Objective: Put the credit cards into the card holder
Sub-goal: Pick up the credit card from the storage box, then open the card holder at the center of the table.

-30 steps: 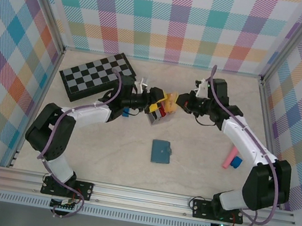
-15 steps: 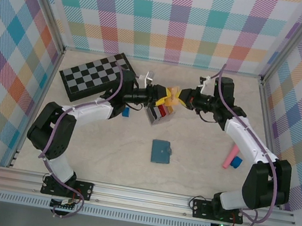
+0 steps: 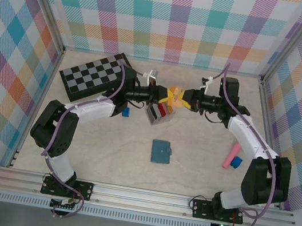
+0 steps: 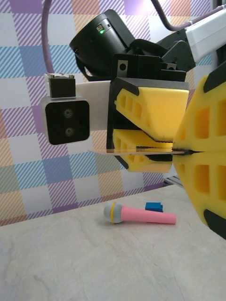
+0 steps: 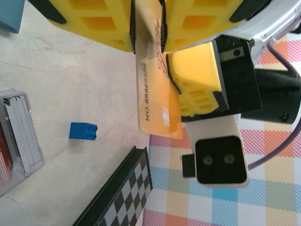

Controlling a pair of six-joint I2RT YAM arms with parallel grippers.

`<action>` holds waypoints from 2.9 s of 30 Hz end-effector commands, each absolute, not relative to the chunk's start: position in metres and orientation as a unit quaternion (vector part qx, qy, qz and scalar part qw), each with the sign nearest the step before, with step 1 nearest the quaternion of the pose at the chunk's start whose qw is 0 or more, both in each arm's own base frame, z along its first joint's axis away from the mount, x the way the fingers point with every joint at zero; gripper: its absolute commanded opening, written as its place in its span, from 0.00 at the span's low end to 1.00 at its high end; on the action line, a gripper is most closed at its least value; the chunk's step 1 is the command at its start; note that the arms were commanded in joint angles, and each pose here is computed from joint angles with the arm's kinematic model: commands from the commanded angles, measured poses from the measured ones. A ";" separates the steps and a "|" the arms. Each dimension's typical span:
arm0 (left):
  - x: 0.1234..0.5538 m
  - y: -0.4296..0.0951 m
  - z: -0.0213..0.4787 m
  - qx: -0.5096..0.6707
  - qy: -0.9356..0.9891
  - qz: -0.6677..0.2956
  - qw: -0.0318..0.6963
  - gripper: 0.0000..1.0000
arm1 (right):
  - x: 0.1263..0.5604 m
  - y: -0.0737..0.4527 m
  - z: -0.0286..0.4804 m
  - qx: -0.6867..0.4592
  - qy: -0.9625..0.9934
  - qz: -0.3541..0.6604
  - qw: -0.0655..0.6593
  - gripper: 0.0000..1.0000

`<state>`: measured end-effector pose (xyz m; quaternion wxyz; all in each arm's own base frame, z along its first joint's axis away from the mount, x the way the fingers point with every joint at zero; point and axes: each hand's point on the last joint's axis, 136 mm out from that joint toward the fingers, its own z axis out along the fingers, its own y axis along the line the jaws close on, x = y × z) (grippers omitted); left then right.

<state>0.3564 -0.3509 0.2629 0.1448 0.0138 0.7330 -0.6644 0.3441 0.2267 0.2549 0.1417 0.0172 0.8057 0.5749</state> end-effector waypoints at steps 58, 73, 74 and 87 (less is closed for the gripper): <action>0.239 -0.310 0.081 0.009 0.978 -0.160 0.131 0.71 | 0.220 0.177 0.059 -0.027 0.984 0.149 0.094 0.07; 0.239 -0.334 0.066 0.027 0.991 -0.067 0.116 0.84 | 0.213 0.157 0.043 0.006 0.987 0.143 0.072 0.08; 0.239 -0.335 0.065 0.027 0.991 -0.061 0.115 0.85 | 0.213 0.157 0.043 0.009 0.987 0.147 0.072 0.08; 0.241 -0.346 0.039 0.032 0.995 -0.004 0.092 0.98 | 0.215 0.156 0.038 0.028 0.982 0.171 0.075 0.08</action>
